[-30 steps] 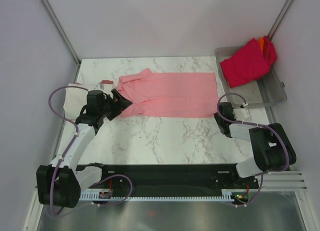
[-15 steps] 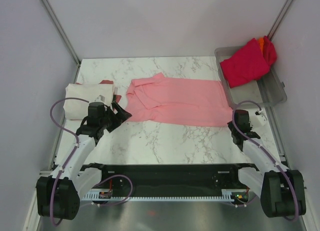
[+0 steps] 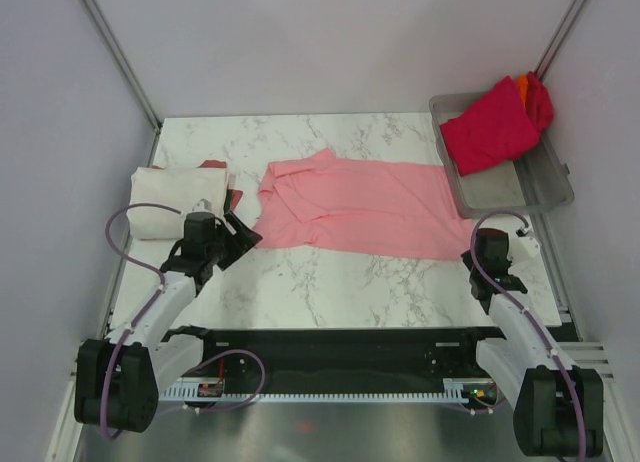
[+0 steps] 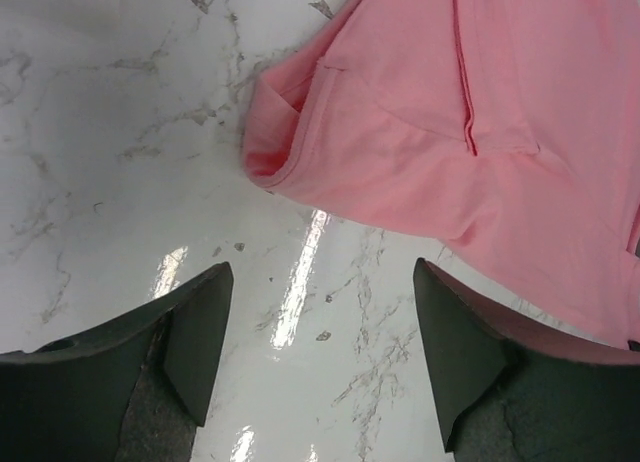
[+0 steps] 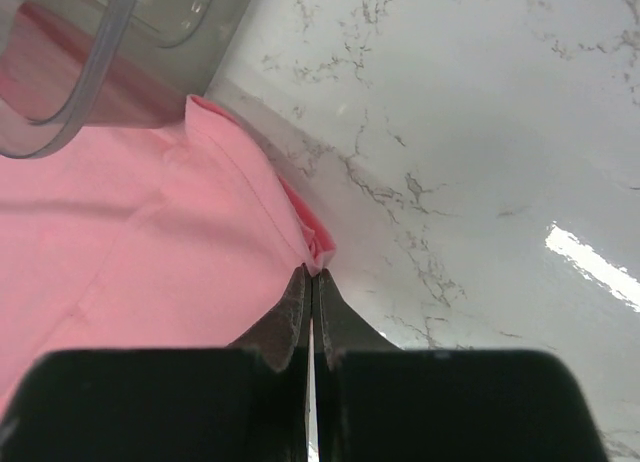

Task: Fold and stack the t-shirts
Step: Fold the tshirt

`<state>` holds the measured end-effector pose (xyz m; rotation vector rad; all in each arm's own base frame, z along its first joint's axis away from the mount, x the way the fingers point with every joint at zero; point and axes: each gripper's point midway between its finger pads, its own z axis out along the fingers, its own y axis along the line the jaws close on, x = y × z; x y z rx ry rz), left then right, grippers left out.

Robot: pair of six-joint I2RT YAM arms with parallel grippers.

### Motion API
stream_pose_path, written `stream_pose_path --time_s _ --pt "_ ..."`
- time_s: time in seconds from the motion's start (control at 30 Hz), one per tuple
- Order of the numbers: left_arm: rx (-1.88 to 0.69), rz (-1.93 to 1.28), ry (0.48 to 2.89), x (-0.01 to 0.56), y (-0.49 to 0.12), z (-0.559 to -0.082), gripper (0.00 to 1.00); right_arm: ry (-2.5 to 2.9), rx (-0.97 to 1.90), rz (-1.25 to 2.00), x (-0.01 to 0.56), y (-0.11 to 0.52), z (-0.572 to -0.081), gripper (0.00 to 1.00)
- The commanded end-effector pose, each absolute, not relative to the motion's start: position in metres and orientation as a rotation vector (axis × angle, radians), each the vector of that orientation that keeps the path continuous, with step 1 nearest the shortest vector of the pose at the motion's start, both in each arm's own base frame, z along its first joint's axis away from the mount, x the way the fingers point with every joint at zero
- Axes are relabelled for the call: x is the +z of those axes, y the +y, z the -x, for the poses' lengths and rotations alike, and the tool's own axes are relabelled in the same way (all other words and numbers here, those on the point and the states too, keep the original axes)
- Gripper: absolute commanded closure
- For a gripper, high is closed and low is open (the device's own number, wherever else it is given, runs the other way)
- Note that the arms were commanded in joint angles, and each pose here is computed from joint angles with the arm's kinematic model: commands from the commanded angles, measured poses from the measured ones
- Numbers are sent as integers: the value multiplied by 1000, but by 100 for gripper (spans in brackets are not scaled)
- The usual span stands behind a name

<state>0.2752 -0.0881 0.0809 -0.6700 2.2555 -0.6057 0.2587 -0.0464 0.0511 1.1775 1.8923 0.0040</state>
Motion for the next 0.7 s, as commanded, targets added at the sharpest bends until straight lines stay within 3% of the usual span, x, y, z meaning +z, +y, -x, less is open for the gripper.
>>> stream_pose_path --time_s 0.0,0.07,0.23,0.47,0.67 --pt "-553 773 2141 82 -75 -292 20 1847 24 -1150 60 -48 -262 100" --pt "-538 796 2131 78 -72 -295 21 1851 29 -1149 60 -47 -263 100" --pt "-546 803 2136 63 -75 -305 36 1878 30 -1152 55 -45 -264 100" --pt "-596 802 2148 52 -88 -312 34 1864 42 -1142 59 -45 -264 100" --pt "-588 828 2179 43 -90 -318 48 1869 46 -1144 57 -44 -264 100"
